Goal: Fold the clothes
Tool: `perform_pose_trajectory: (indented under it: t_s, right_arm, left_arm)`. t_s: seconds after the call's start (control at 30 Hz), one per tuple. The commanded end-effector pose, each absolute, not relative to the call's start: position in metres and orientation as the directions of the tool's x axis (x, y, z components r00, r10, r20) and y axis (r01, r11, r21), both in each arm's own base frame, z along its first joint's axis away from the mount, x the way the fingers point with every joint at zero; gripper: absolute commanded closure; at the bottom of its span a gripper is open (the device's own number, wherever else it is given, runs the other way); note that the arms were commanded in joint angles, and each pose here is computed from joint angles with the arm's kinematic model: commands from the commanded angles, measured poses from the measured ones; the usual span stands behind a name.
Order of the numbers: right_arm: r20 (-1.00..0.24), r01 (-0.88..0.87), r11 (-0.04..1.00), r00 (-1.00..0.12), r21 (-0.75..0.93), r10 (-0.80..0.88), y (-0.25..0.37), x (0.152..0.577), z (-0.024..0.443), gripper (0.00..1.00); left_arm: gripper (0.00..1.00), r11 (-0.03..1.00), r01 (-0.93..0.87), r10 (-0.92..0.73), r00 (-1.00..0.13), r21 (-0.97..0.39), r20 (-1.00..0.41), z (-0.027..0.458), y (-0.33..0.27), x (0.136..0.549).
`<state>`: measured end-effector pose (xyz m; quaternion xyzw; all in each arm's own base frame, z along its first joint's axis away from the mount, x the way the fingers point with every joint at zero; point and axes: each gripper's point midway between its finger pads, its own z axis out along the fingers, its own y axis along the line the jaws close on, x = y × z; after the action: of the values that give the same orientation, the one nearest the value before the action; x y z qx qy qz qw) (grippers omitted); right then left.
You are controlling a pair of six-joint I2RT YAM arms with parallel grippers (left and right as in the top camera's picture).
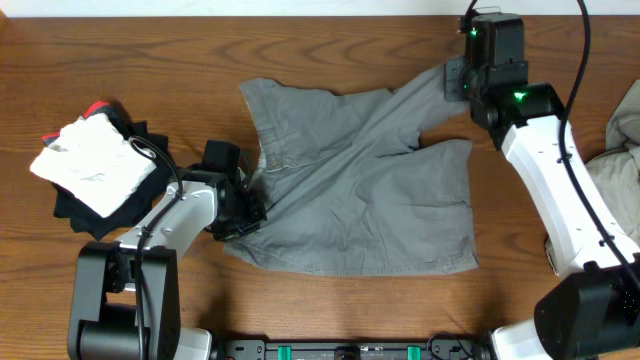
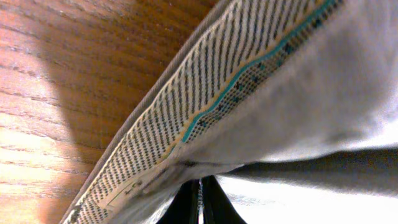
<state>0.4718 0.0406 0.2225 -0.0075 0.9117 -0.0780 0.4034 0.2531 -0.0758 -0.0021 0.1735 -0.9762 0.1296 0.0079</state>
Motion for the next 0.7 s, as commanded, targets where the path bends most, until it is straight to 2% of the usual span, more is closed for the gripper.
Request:
perform_pose_trajectory:
  t_s: [0.0,0.23,0.43,0.57,0.67]
  right_arm:
    - [-0.708,0.243,0.901,-0.7,-0.359,-0.093,-0.019,0.466,0.226,0.78]
    - [-0.588,0.275,0.867,-0.808,-0.416,-0.026,-0.061,0.436,0.201,0.76]
    - [-0.476,0.11,0.95,-0.878,-0.291,-0.045,-0.04,0.42,0.173,0.75]
    - [-0.481,0.06,0.972,-0.875,-0.226,-0.058,-0.026,0.423,0.171,0.71]
    - [-0.521,0.157,0.965,-0.853,-0.208,0.026,-0.034,0.428,0.175,0.68]
  left_arm:
    - [0.94,0.917,-0.343,-0.336,-0.939,-0.202,0.07,-0.009,-0.068,0.249]
    - [0.94,0.924,-0.329,-0.323,-0.944,-0.193,0.061,-0.01,-0.066,0.249]
    - [0.94,0.934,-0.297,-0.296,-0.954,-0.198,0.035,-0.009,-0.065,0.254]
    - [0.94,0.94,-0.26,-0.271,-0.962,-0.221,-0.023,-0.002,-0.067,0.267]
    - [0.94,0.944,-0.217,-0.249,-0.963,-0.249,-0.104,0.018,-0.069,0.286]
